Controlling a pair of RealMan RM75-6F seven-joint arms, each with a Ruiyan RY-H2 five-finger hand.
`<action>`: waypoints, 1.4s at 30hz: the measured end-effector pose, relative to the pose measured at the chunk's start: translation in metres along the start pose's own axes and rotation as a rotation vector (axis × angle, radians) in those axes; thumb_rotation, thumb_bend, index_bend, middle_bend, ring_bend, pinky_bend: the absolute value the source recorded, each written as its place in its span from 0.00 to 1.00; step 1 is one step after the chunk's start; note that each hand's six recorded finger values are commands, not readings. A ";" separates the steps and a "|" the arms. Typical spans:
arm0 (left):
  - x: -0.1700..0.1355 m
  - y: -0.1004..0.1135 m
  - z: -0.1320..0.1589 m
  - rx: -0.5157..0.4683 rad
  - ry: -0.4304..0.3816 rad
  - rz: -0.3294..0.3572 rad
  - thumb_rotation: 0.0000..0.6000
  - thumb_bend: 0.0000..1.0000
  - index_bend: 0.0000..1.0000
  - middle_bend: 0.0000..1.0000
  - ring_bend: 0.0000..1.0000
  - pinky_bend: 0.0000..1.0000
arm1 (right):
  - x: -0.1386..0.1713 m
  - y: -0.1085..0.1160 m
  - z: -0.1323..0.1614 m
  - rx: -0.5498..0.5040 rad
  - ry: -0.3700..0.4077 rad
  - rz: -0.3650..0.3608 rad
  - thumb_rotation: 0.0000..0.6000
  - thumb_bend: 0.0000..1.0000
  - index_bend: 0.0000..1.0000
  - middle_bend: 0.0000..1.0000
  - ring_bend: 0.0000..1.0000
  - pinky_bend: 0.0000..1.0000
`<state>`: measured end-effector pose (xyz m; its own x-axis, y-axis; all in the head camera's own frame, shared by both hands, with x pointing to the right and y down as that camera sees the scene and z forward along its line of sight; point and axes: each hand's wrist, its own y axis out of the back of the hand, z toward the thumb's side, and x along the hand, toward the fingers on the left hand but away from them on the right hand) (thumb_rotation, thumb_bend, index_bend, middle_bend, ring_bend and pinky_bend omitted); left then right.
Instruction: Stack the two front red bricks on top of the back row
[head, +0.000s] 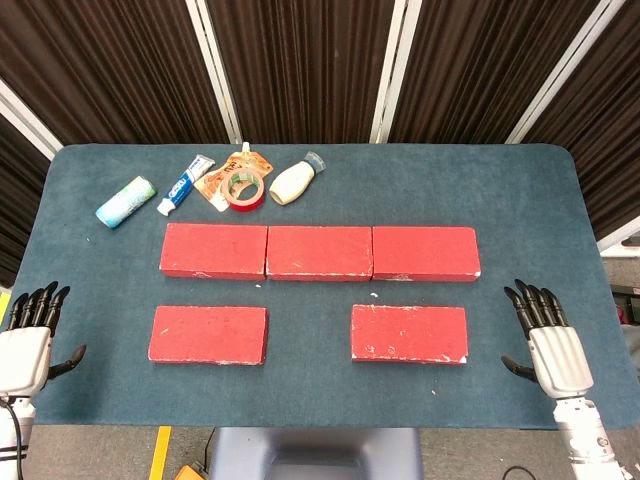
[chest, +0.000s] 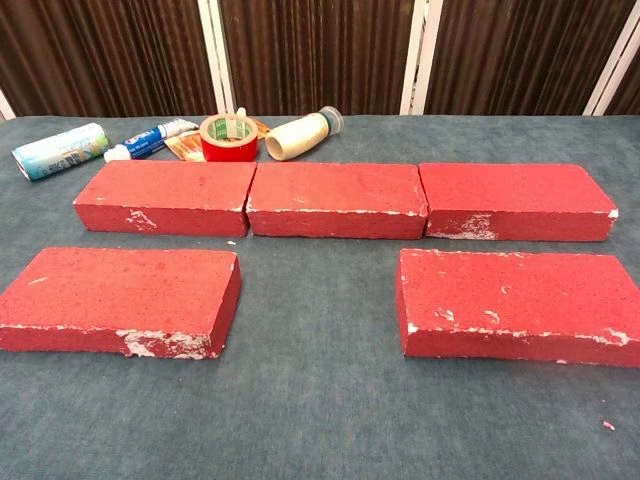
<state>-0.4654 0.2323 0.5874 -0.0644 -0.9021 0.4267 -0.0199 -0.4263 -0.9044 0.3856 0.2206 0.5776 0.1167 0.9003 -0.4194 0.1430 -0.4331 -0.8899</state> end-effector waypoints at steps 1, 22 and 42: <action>0.000 0.000 0.000 0.000 0.000 0.000 1.00 0.26 0.00 0.00 0.00 0.00 | 0.000 0.000 0.000 0.000 0.000 0.001 1.00 0.00 0.01 0.11 0.00 0.00; -0.001 0.001 -0.006 -0.013 0.020 -0.019 1.00 0.26 0.00 0.00 0.00 0.00 | -0.004 -0.004 -0.003 -0.003 -0.012 0.015 1.00 0.00 0.01 0.11 0.00 0.00; 0.001 0.048 0.033 -0.009 -0.066 -0.341 1.00 0.23 0.00 0.00 0.00 0.00 | -0.008 0.010 -0.004 -0.037 0.005 -0.045 1.00 0.00 0.02 0.11 0.00 0.00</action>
<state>-0.4331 0.2086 0.5448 0.0121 -0.7103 0.7038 -0.0376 -0.7037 -0.7095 0.3903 0.2092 0.5725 0.1139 0.9185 -0.3786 0.1846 -0.3940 -0.9004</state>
